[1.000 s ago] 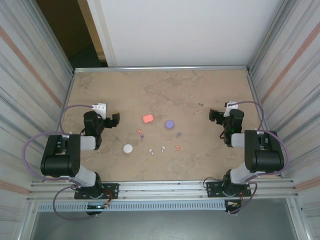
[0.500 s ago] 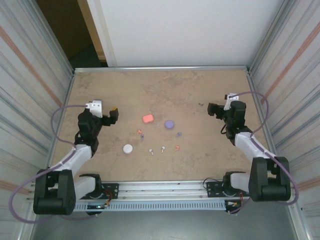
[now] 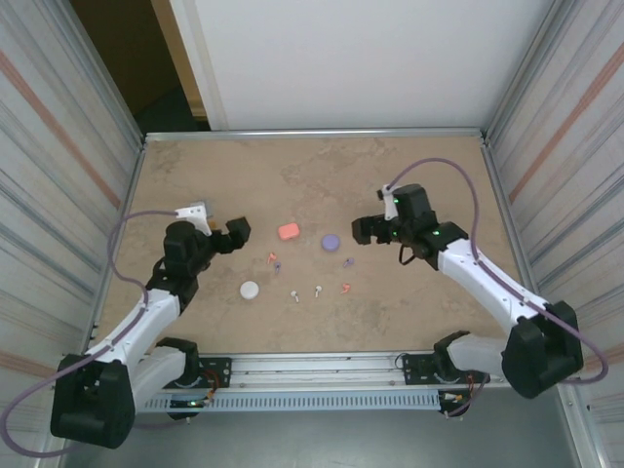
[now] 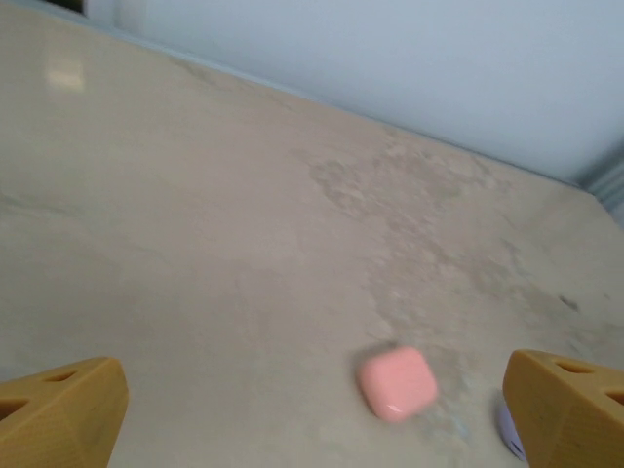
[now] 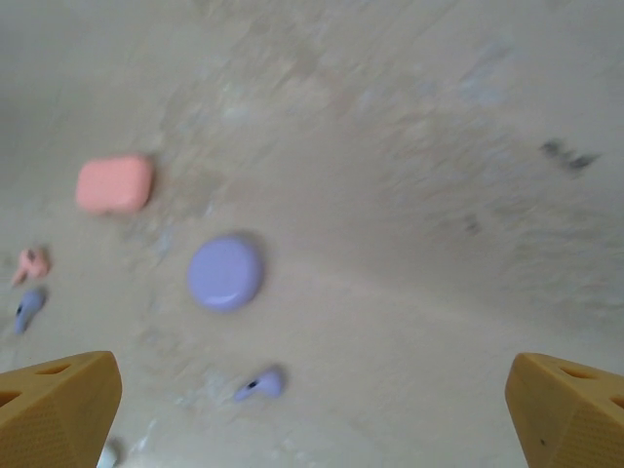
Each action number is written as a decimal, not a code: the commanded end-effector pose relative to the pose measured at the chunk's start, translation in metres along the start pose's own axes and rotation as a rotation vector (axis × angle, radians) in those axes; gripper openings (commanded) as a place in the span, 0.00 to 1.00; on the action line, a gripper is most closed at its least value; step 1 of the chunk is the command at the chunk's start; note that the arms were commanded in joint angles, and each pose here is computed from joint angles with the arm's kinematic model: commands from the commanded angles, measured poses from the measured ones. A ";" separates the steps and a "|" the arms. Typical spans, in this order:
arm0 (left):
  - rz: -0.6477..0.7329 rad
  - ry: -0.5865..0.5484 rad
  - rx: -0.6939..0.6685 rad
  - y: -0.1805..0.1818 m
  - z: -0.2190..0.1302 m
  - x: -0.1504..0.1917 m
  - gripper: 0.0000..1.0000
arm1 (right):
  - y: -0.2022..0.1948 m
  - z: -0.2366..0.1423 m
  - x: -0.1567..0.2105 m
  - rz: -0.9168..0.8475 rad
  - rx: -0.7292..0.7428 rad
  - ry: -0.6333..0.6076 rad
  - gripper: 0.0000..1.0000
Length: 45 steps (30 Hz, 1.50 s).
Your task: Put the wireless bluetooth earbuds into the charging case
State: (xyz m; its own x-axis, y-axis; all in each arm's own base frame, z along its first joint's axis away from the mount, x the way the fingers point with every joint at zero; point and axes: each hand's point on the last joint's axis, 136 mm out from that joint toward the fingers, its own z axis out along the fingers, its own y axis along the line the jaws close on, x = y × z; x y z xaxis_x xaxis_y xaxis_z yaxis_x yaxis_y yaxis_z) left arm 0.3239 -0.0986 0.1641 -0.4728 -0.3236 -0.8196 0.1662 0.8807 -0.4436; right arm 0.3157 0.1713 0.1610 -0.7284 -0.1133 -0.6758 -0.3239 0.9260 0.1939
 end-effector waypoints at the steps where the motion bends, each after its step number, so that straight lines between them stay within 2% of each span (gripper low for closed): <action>1: -0.068 0.061 0.017 -0.011 -0.002 0.013 0.99 | 0.011 0.009 0.022 -0.011 0.044 0.142 0.98; 8: -0.096 0.072 0.051 -0.020 -0.006 0.023 0.99 | 0.040 0.043 0.039 -0.086 0.036 0.271 0.92; 19: -0.045 0.047 -0.039 -0.004 -0.022 0.021 0.99 | 0.058 0.096 0.051 -0.115 0.045 0.385 0.84; 33: -0.026 0.038 -0.061 -0.001 -0.027 0.019 0.99 | 0.060 0.132 0.054 -0.123 0.072 0.418 0.73; 45: -0.026 0.032 -0.072 0.001 -0.028 0.019 0.99 | 0.060 0.144 0.056 -0.131 0.075 0.425 0.71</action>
State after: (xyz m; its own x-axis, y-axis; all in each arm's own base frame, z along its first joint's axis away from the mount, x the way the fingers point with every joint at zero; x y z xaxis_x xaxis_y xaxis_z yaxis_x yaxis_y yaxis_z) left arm 0.2922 -0.0967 0.1560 -0.5189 -0.3422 -0.7834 0.0943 0.8879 -0.4502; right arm 0.3363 0.2644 0.0311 -0.8781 -0.3529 -0.3230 -0.3930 0.9171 0.0664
